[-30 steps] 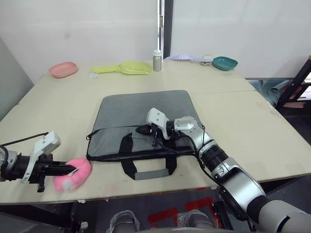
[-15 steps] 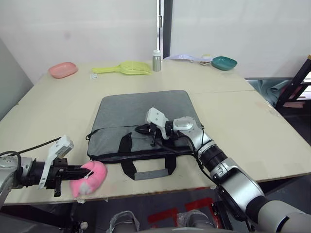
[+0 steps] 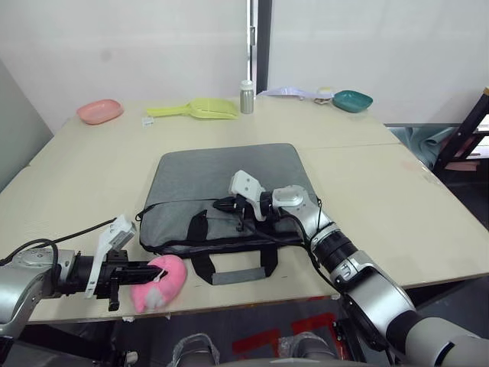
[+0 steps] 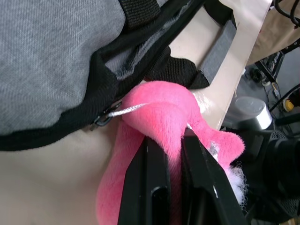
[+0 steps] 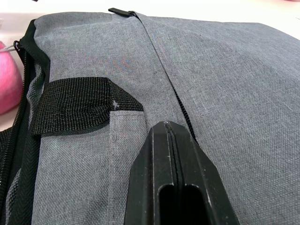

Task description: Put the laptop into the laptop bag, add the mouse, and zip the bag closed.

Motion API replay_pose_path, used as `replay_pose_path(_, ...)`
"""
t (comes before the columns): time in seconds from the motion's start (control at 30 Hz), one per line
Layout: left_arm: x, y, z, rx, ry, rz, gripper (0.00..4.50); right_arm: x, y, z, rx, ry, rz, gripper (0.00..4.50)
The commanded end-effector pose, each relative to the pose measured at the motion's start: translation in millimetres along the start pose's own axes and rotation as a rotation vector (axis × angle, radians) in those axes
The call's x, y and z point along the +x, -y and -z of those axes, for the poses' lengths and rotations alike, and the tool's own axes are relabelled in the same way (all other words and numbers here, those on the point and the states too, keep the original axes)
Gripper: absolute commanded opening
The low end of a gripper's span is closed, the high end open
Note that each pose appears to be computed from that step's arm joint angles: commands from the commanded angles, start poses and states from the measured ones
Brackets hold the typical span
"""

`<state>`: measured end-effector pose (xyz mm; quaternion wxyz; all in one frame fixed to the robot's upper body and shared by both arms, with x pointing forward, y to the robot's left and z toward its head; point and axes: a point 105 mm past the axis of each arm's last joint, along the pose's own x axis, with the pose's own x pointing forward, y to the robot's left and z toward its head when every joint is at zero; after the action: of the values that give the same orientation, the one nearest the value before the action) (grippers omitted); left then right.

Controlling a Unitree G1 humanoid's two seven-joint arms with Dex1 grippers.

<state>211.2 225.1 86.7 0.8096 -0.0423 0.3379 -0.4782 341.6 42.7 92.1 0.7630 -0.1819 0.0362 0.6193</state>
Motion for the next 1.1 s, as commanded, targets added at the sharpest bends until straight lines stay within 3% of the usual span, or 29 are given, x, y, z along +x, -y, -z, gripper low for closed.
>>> replay_pose_path(0.03, 19.6, 19.9, 1.3, -0.010, -0.001, 0.096, 0.04, 1.4, -8.2, 31.1, 0.063, -0.099, 0.004, 0.00)
replay_pose_path(0.33, 35.2, 28.1, 1.8, -0.021, 0.009, 0.132, 0.04, 3.4, -8.1, 30.6, 0.068, -0.099, 0.004, 0.00)
replay_pose_path(0.7, 12.1, -4.8, 3.2, -0.019, 0.014, -0.021, 0.04, 2.1, -6.0, 26.6, 0.069, -0.085, 0.005, 0.00)
replay_pose_path(0.97, 1.2, -15.8, 3.8, -0.006, 0.010, -0.064, 0.04, -6.7, 4.0, -21.3, 0.173, 0.126, 0.031, 0.00)
replay_pose_path(1.1, -2.3, -20.3, 3.8, 0.000, 0.012, -0.089, 0.00, -40.7, 15.3, -47.7, 0.218, 0.204, 0.053, 1.14)
